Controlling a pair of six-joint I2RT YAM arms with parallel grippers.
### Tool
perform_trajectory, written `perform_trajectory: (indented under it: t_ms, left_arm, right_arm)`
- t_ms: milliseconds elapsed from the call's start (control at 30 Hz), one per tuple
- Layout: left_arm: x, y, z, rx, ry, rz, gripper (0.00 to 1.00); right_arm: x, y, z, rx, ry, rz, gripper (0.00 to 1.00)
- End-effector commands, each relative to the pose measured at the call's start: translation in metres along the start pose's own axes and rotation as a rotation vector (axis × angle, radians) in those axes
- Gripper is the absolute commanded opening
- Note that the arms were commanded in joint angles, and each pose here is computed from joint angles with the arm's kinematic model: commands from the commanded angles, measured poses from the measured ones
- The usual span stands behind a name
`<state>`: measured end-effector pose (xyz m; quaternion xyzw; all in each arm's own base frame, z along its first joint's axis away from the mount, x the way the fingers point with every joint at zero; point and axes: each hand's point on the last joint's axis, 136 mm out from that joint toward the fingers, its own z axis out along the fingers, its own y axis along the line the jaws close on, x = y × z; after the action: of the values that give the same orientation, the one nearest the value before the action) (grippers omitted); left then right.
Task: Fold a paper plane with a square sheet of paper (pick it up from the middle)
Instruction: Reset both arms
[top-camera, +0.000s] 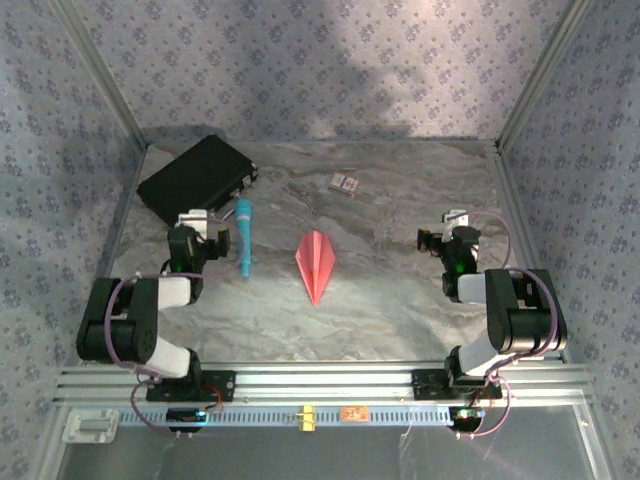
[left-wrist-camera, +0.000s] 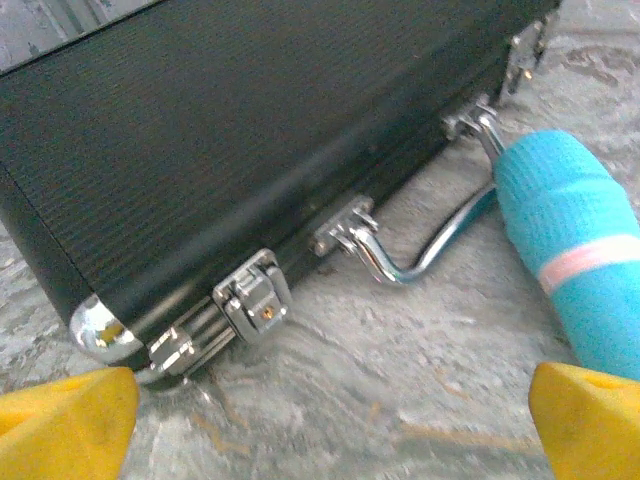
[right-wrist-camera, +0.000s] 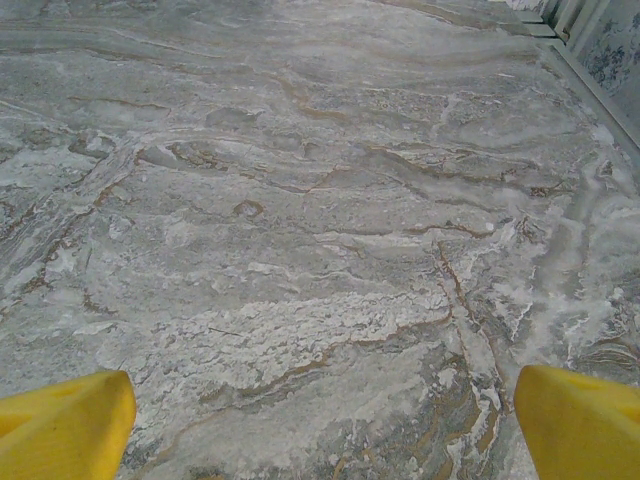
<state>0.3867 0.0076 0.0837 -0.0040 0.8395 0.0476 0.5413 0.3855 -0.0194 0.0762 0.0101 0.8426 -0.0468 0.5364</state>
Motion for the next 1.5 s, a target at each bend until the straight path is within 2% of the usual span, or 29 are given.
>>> perform_trajectory:
  t_ms: [0, 67, 100, 167, 233, 1467]
  left_arm:
    - [-0.0062, 0.0065, 0.0075, 0.036, -0.010, -0.088, 1.00]
    - [-0.0108, 0.0107, 0.0092, 0.027, -0.065, -0.105, 1.00]
    - [-0.0062, 0.0115, 0.0086, 0.022, -0.018, -0.105, 1.00]
    - [-0.0096, 0.0106, 0.0092, 0.020, -0.050, -0.101, 1.00]
    - [-0.0084, 0.0085, 0.0087, -0.010, -0.028, -0.071, 1.00]
    - [-0.0089, 0.0065, 0.0091, 0.015, -0.028, -0.077, 1.00]
  right_arm:
    - [-0.0089, -0.0046, 0.0015, 0.018, -0.024, 0.023, 0.99]
    - [-0.0092, -0.0044, 0.0015, 0.017, -0.025, 0.024, 0.99]
    - [-0.0091, -0.0042, 0.0013, 0.017, -0.024, 0.023, 0.99]
    - [-0.0099, -0.0043, 0.0017, 0.017, -0.025, 0.023, 0.99]
    - [-0.0094, -0.0040, 0.0016, 0.016, -0.024, 0.022, 0.99]
    - [-0.0096, -0.0046, 0.0015, 0.018, -0.025, 0.023, 0.99]
